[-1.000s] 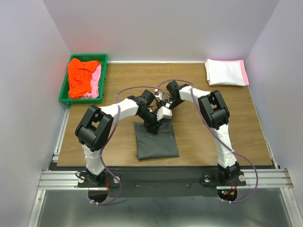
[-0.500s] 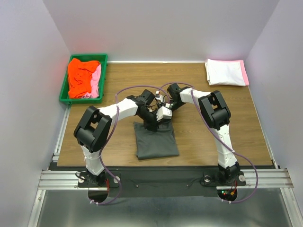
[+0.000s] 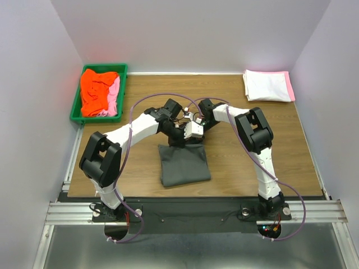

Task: Fold and stack the t-shirts
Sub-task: Fold the tshirt

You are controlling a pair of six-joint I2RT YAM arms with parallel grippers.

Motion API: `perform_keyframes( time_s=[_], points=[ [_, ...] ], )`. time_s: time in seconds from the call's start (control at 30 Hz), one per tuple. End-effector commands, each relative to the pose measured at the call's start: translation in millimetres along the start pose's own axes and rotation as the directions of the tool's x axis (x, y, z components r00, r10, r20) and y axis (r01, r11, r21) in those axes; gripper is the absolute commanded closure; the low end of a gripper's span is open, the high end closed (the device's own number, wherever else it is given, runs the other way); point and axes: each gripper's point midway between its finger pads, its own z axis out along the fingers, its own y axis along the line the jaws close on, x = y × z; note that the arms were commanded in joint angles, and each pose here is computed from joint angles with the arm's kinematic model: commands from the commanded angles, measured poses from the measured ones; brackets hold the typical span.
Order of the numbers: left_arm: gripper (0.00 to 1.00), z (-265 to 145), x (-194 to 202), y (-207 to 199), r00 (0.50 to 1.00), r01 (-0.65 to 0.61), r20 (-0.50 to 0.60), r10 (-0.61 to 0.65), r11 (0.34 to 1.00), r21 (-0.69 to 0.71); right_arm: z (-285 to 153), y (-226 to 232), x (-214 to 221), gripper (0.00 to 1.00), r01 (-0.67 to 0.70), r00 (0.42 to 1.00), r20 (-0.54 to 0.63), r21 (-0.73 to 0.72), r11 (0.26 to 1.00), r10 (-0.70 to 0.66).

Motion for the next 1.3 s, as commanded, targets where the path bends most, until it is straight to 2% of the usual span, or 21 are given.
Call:
perform_keyframes(
  time_s=[0.0, 0.4, 0.67, 0.9, 1.1, 1.27],
  points=[
    [1.00, -11.9, -9.9, 18.9, 0.998, -0.062, 0.001, 0.062, 0.997, -0.050, -0.8, -16.7, -12.6, 0.73, 0.067, 0.997, 0.021, 0.102, 0.992, -0.070],
    [1.00, -8.0, -1.5, 49.4, 0.999, -0.049, 0.003, 0.050, 0.993, -0.107, -0.7, -16.8, -19.0, 0.73, 0.072, 0.997, 0.029, 0.103, 0.992, -0.076],
    [1.00, -12.9, -11.3, 55.9, 0.993, -0.106, 0.039, 0.111, 0.987, -0.122, 1.1, -18.1, -20.2, 0.73, 0.061, 0.998, 0.029, 0.096, 0.994, -0.064],
    [1.00, -10.9, -6.4, 47.8, 0.986, -0.155, 0.046, 0.161, 0.982, -0.109, -16.3, -9.1, -51.8, 0.72, 0.083, 0.991, 0.094, 0.115, 0.990, -0.094],
    [1.00, -10.6, -1.5, 44.2, 0.983, -0.179, 0.033, 0.183, 0.978, -0.107, -40.9, 10.8, -87.7, 0.68, 0.157, 0.968, 0.170, 0.155, 0.975, -0.183],
    [1.00, -16.6, -6.8, 45.0, 0.980, -0.189, 0.037, 0.195, 0.975, -0.119, -31.8, -3.3, -86.3, 0.73, 0.145, 0.974, 0.156, 0.149, 0.978, -0.168]
  ],
)
